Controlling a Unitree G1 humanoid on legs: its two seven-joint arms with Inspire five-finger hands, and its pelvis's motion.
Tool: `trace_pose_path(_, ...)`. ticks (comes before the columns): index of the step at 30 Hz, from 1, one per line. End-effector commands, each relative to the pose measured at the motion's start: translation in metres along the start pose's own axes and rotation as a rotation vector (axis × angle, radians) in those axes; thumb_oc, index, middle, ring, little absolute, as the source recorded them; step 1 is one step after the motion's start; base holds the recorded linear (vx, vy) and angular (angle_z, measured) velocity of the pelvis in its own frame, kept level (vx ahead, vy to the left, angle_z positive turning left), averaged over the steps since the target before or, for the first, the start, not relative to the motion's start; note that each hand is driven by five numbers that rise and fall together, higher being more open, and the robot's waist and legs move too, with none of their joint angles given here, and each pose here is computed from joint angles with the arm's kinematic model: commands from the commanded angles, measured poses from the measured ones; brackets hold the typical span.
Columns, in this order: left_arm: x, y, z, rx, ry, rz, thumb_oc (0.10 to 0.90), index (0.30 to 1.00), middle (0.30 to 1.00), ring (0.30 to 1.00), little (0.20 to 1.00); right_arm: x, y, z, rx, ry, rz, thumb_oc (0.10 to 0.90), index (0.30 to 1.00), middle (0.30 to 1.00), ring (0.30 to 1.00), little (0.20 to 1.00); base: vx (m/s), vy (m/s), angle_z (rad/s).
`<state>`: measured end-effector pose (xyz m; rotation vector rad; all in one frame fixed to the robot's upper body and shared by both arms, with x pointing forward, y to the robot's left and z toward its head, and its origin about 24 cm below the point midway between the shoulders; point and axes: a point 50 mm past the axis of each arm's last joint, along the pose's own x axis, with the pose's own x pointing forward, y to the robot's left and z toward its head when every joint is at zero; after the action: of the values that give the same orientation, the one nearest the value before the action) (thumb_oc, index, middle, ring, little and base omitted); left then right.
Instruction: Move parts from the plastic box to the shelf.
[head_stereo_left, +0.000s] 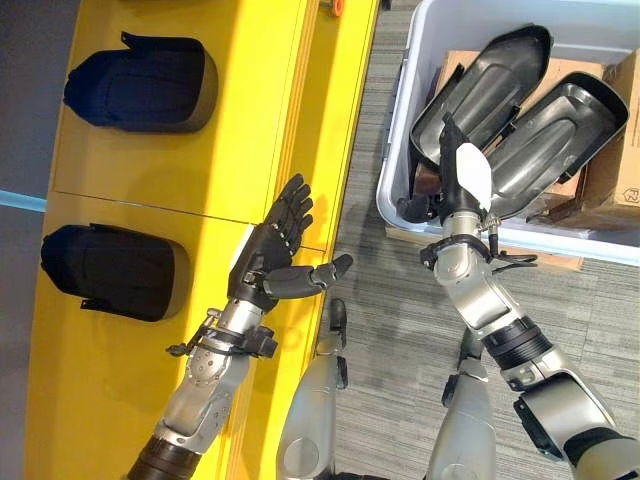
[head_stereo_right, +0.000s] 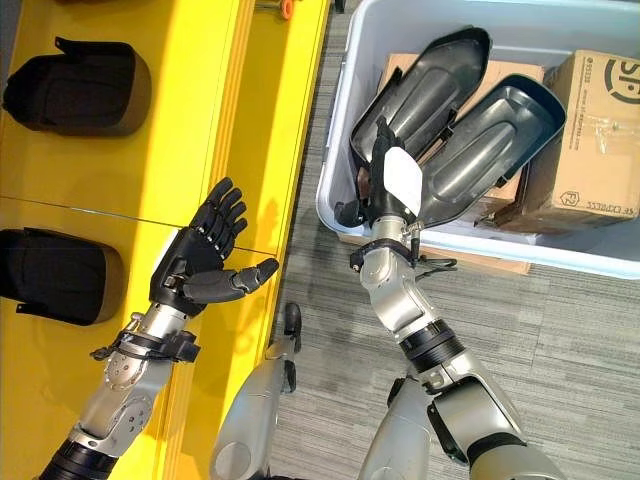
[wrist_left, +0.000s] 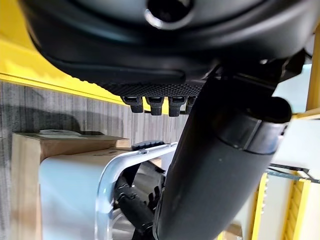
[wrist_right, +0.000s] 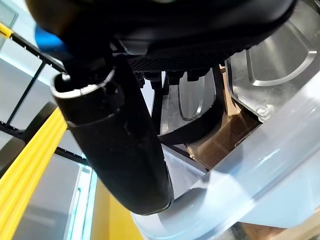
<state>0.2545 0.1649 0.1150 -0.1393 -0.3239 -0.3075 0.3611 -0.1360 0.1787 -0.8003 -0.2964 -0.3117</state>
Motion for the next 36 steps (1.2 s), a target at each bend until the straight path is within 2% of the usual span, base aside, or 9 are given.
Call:
trace_pose_path(1, 0.01, -0.022, 0.046, -0.021, -0.298, -0.06, 0.9, 1.0, 1.0, 1.0, 1.0, 0.016, -0.037, 0.057, 0.047, -0.25, -0.204, 0.9, 1.0, 1.0, 1.0, 1.0, 0.0, 0.0, 0.0)
trace_pose_path(7, 0.012, -0.024, 0.045, -0.023, -0.294, -0.053, 0.9, 1.0, 1.0, 1.0, 1.0, 0.023, -0.047, 0.06, 0.027, -0.271, -0.228, 0.9, 1.0, 1.0, 1.0, 1.0, 0.02, 0.026, 0.01)
trace_pose_path(13, 0.014, -0.027, 0.044, -0.032, -0.293, -0.053, 0.9, 1.0, 1.0, 1.0, 1.0, 0.034, -0.067, 0.075, -0.157, -0.353, -0.3, 0.9, 1.0, 1.0, 1.0, 1.0, 0.02, 0.041, 0.03)
trace_pose_path(20, 0.013, -0.027, 0.044, -0.035, -0.289, -0.057, 0.9, 1.0, 1.0, 1.0, 1.0, 0.045, -0.089, 0.091, -0.19, -0.381, -0.351, 0.9, 1.0, 1.0, 1.0, 1.0, 0.0, 0.008, 0.02)
trace_pose_path(27, 0.014, -0.028, 0.047, -0.027, -0.299, -0.059, 0.9, 1.0, 1.0, 1.0, 1.0, 0.047, -0.092, 0.091, -0.149, -0.36, -0.358, 0.9, 1.0, 1.0, 1.0, 1.0, 0.0, 0.004, 0.03)
trace_pose_path(36, 0.018, -0.031, 0.05, 0.0, -0.302, -0.045, 0.9, 1.0, 1.0, 1.0, 1.0, 0.047, -0.082, 0.071, -0.013, -0.246, -0.362, 0.9, 1.0, 1.0, 1.0, 1.0, 0.01, -0.002, 0.02)
